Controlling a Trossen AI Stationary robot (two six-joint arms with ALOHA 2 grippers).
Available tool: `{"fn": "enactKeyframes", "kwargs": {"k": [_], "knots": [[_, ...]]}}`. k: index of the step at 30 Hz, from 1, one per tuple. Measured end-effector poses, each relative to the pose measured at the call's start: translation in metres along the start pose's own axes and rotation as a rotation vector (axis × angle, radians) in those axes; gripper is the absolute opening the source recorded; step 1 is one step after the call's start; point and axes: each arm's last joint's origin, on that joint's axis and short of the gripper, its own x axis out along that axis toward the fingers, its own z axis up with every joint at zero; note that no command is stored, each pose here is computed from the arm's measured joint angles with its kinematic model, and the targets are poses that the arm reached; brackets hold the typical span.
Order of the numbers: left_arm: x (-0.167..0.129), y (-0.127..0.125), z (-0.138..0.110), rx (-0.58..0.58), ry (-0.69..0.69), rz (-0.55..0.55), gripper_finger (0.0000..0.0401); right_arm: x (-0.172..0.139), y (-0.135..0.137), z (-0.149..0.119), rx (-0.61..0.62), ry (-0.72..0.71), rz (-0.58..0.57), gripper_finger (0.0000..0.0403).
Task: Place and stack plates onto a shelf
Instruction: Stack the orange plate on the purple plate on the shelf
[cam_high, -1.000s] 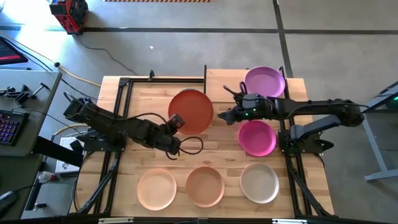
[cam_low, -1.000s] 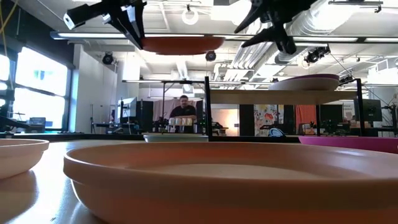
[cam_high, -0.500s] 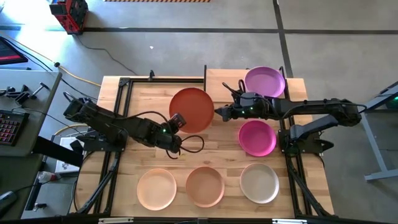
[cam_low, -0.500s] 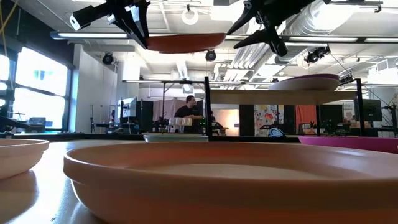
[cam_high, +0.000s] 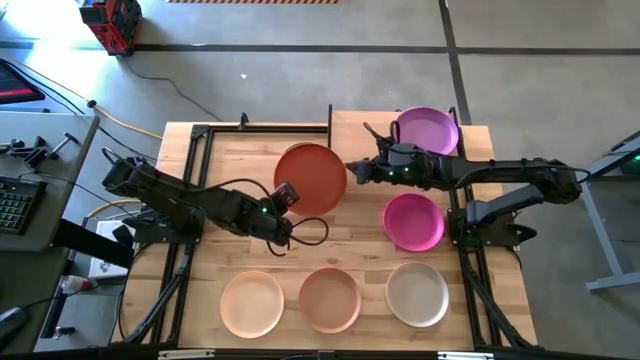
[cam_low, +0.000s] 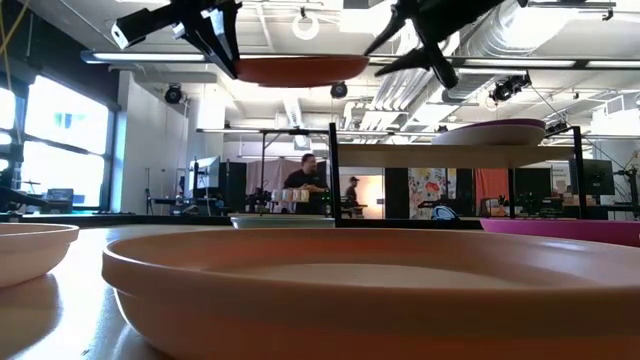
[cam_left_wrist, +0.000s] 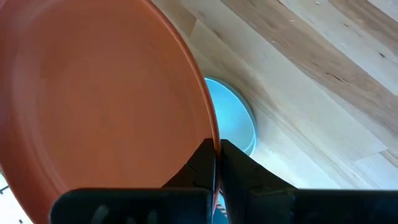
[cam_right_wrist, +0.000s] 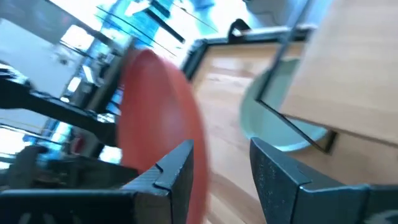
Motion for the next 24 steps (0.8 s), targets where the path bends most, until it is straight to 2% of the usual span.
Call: {"fn": "enactKeyframes", "kwargs": {"k": [4, 13, 18, 24], "knots": [[0.003, 0.002, -0.003, -0.011, 0.011, -0.004, 0.0, 0.0, 0.004, 0.002, -0.005, -0.009, 0.052, 0.0139], [0.008, 0.009, -0.006, -0.051, 0.015, 0.012, 0.0, 0.009, 0.001, -0.004, -0.016, 0.029, 0.024, 0.0139], [0.008, 0.011, -0.004, -0.018, 0.002, 0.031, 0.0, 0.011, 0.0, -0.005, -0.018, 0.032, 0.019, 0.0137], [0.01, 0.014, -0.005, -0.039, -0.006, 0.046, 0.0, 0.012, -0.001, -0.006, -0.013, 0.049, 0.01, 0.0091]]}}
